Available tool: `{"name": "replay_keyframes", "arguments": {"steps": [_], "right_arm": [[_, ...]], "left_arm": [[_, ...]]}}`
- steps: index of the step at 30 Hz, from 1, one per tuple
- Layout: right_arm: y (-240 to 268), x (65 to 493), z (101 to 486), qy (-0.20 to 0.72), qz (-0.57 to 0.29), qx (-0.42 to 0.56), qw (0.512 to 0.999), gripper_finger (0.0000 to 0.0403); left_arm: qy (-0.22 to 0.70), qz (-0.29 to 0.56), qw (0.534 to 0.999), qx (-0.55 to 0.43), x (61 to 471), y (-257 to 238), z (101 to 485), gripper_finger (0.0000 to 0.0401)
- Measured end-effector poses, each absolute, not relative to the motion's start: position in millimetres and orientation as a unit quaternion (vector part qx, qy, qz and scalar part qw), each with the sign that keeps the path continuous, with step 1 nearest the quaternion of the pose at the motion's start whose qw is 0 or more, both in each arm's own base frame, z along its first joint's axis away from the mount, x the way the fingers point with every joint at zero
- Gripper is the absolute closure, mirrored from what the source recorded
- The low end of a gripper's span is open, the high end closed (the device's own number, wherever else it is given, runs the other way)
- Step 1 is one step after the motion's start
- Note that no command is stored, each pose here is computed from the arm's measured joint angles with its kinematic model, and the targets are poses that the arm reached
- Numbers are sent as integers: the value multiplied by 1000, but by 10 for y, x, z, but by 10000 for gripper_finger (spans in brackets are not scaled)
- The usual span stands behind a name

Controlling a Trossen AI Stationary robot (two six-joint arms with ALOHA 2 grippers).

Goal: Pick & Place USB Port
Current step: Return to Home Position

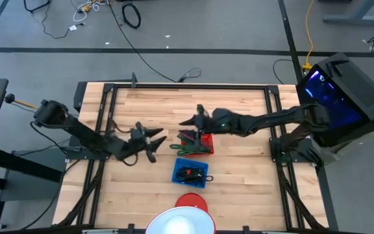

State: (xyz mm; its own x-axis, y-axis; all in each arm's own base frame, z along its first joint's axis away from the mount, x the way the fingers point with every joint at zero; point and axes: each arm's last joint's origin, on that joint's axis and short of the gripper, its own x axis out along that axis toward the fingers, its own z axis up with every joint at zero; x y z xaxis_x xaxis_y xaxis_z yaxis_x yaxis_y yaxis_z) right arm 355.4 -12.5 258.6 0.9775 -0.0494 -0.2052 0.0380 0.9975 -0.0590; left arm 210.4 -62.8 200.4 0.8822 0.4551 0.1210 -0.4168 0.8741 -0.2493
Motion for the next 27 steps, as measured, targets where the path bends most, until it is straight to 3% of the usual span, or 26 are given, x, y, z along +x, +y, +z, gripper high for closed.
{"name": "replay_keyframes", "arguments": {"steps": [2, 5, 11, 20, 27], "right_arm": [[-153, 3442, 2769, 86, -7, -37, 996, 270], [-157, 3162, 3088, 73, 10, -45, 996, 270], [-59, 2464, 3389, 94, 22, -38, 995, 270], [42, 1601, 3136, 30, -17, 18, 999, 270], [76, 1262, 2772, 15, -1, 60, 998, 270]], "left_arm": [[-130, 195, 969, -76, 2066, -582, 2170, 211], [-153, 217, 964, -28, 1918, -512, 2392, 211], [-78, 292, 953, -10, 1434, -378, 2663, 211], [53, 209, 974, -75, 924, -241, 3091, 211], [125, 229, 965, -26, 997, -272, 2860, 211]]}}
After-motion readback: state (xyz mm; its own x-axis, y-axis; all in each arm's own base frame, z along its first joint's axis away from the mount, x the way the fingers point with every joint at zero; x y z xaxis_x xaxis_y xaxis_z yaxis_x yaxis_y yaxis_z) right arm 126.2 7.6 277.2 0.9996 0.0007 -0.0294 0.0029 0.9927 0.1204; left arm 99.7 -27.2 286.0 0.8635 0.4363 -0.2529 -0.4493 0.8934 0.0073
